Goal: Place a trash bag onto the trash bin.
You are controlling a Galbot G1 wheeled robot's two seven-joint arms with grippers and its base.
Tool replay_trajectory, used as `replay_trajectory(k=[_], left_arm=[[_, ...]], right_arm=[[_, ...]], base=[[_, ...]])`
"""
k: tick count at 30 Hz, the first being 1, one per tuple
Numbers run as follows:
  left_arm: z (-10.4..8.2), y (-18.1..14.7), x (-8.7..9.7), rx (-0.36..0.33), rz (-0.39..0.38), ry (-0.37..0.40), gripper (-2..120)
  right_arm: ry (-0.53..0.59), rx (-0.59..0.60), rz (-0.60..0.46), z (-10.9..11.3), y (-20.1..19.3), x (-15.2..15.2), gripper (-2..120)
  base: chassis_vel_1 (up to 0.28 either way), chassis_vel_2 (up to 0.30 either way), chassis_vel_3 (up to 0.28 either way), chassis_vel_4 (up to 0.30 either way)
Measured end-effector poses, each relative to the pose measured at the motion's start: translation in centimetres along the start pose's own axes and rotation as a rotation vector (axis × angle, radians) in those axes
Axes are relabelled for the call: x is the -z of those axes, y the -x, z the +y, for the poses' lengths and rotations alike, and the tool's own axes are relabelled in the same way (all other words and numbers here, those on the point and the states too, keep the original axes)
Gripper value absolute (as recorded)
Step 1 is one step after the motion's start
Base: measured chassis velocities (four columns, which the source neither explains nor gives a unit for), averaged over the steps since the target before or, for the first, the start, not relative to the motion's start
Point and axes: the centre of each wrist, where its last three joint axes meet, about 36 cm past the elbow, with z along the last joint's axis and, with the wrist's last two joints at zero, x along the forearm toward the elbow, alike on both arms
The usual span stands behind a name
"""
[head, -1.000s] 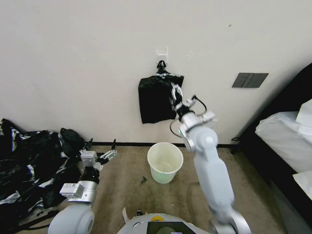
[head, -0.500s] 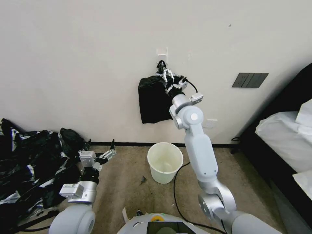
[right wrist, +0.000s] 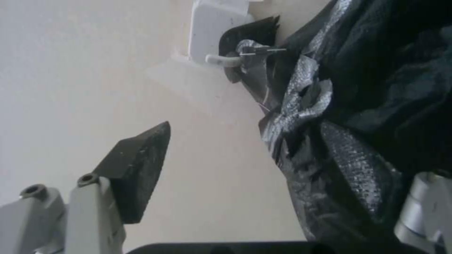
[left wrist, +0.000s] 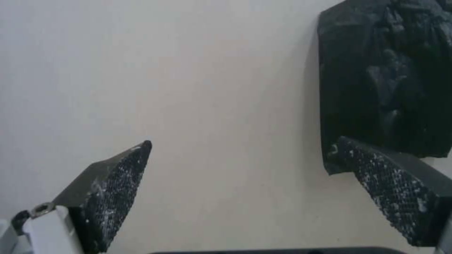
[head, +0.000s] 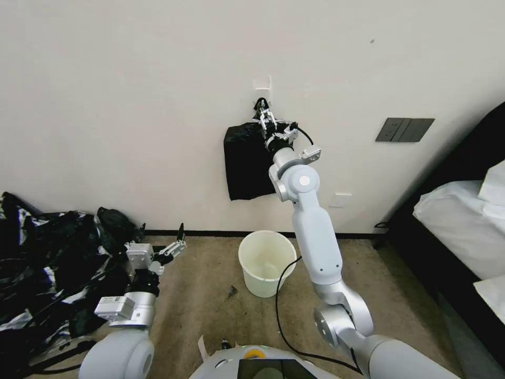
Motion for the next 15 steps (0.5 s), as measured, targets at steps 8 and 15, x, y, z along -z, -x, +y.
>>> replay_trajectory(k=[8,15], left_arm=[[-0.3,-0.1,-0.1,-0.015,0.004,-0.006,100],[-0.3,-0.1,-0.1,-0.017,0.0,-0.006,100]], right_arm=[[-0.013,0.0,-0.022,-0.3,1.3,-0.2,50],[-0.015,-0.025,-0.027,-1.0,1.8,-0.1,41]], base=[[0.0,0.0,0.0,0.0],[0.0,0.0,0.0,0.0]])
